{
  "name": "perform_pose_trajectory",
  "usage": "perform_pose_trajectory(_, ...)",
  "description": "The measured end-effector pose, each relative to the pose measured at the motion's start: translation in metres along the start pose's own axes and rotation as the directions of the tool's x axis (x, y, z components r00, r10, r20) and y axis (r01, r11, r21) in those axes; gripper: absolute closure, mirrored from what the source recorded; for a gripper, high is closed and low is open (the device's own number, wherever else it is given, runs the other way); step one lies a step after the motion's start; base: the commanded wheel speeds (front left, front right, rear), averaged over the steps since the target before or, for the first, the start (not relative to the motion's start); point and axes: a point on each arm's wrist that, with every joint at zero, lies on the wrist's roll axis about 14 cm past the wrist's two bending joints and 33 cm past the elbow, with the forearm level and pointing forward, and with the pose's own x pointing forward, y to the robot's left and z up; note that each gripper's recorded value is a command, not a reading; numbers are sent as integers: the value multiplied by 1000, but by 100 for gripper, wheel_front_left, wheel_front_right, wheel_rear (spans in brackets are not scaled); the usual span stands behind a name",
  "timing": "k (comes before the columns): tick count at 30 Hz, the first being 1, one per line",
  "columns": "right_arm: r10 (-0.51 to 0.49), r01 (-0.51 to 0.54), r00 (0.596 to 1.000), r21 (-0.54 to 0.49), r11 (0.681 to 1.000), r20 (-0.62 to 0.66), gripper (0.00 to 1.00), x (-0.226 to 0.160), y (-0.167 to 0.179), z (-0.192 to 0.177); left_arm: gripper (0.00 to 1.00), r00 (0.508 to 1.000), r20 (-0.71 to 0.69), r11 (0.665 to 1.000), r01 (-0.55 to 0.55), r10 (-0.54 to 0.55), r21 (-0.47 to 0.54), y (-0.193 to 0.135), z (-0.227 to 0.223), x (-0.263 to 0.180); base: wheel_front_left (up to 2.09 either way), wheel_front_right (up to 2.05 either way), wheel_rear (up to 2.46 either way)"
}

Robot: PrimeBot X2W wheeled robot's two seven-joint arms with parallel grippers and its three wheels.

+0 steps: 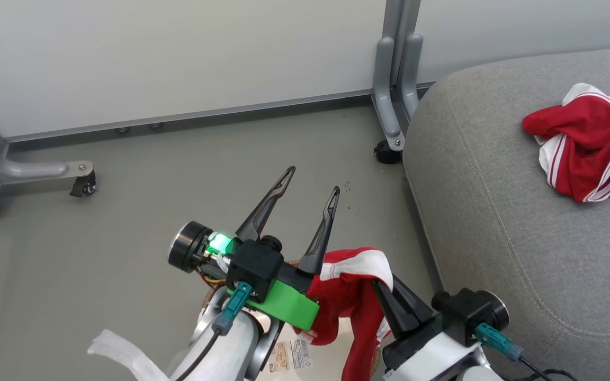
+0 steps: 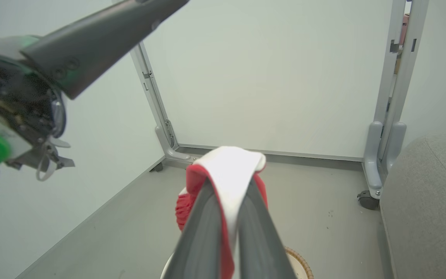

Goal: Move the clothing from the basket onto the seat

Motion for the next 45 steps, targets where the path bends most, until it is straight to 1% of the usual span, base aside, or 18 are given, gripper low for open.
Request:
perform_pose_trajectory(6, -18, 18, 1000, -7, 1000, 8, 100, 0, -8, 3, 0, 999, -34, 999, -12, 11, -33, 4, -12, -4, 0, 0, 0)
perform_pose_trajectory(12, -60, 62, 997, -37, 997, 56, 100, 2, -26, 20, 0, 995, -98, 995, -29, 20, -91, 8, -36, -14, 0, 0, 0)
perform_pose_trajectory(18, -131, 140, 984, -73, 987, 118, 100, -4, -52, 42, 0, 984, -175, 988, 2, -29, -155, -1, -66, -25, 0, 0, 0)
perform_pose_trajectory(22, -181, 195, 973, -91, 976, 142, 100, -12, -67, 51, 0, 976, -205, 988, 39, -70, -152, -8, -79, -29, 0, 0, 0)
perform_pose_trajectory(26, -230, 248, 961, -112, 962, 156, 100, -23, -81, 58, 0, 967, -232, 981, 66, -108, -180, -21, -90, -35, 0, 0, 0)
perform_pose_trajectory(30, -286, 305, 946, -123, 944, 149, 100, -40, -94, 58, 0, 955, -239, 965, 122, -178, -232, -41, -97, -37, 0, 0, 0)
perform_pose_trajectory(38, -410, 434, 897, -149, 889, 164, 100, -69, -121, 65, 0, 926, -230, 934, 234, -299, -271, -72, -106, -31, 0, 0, 0)
perform_pose_trajectory(45, -491, 515, 854, -151, 844, 171, 100, -85, -136, 68, 0, 893, -249, 906, 297, -375, -301, -93, -124, -29, 0, 0, 0)
